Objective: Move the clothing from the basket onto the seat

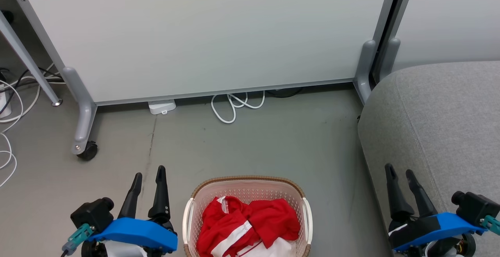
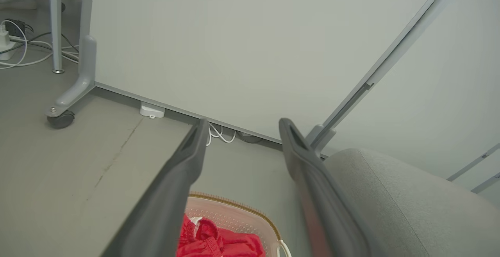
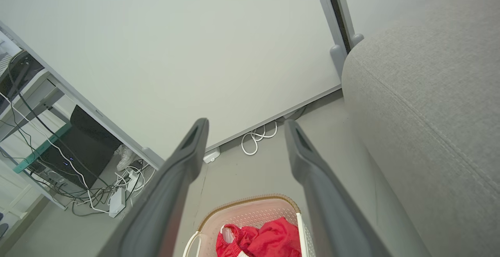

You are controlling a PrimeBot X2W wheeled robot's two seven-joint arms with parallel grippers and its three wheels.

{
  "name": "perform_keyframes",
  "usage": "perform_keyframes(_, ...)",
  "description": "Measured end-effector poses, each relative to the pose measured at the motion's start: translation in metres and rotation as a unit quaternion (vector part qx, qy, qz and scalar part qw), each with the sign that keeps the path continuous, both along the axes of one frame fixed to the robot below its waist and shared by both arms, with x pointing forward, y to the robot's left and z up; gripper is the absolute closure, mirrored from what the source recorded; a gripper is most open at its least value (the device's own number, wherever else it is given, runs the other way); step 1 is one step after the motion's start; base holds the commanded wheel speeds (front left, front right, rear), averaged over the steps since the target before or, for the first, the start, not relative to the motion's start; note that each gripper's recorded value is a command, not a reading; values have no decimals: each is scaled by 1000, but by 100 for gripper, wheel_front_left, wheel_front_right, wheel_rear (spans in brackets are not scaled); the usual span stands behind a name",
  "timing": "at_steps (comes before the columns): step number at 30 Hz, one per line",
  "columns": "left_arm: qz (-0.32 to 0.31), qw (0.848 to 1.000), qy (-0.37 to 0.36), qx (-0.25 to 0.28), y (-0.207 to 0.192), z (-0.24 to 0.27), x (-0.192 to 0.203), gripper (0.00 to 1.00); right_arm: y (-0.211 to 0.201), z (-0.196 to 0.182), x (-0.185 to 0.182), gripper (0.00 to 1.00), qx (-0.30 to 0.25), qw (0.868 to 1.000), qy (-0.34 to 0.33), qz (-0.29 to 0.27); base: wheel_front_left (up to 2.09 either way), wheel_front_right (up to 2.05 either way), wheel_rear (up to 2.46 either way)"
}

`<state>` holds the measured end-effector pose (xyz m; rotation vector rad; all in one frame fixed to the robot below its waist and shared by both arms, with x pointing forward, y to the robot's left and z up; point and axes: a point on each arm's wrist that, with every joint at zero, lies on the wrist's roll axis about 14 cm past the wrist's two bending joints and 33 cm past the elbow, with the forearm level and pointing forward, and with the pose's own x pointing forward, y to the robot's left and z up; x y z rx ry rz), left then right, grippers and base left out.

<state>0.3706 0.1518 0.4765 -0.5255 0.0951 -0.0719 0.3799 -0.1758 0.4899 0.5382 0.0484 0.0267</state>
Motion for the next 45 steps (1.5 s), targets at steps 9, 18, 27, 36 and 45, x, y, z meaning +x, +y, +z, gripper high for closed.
perform_keyframes(9, -17, 999, -7, 38, -6, -2, -1, 0, 4, 2, 0, 0, -41, 999, -7, 9, 0, 0, 0)
perform_keyframes(18, -28, 997, -16, 74, -8, -2, 0, 0, 5, 3, 1, 0, -88, 996, -13, 15, 0, 0, 0)
perform_keyframes(27, -42, 993, -28, 104, -15, 0, 1, 0, 3, 6, 1, 0, -128, 991, -22, 15, 0, 0, 0)
perform_keyframes(36, -51, 990, -33, 129, -18, -2, 1, 0, 4, 7, 1, 0, -162, 986, -26, 19, 0, 0, 0)
perform_keyframes(45, -51, 988, -39, 137, -19, -2, 1, 0, 5, 8, 1, 0, -192, 980, -33, 23, 0, 0, 0)
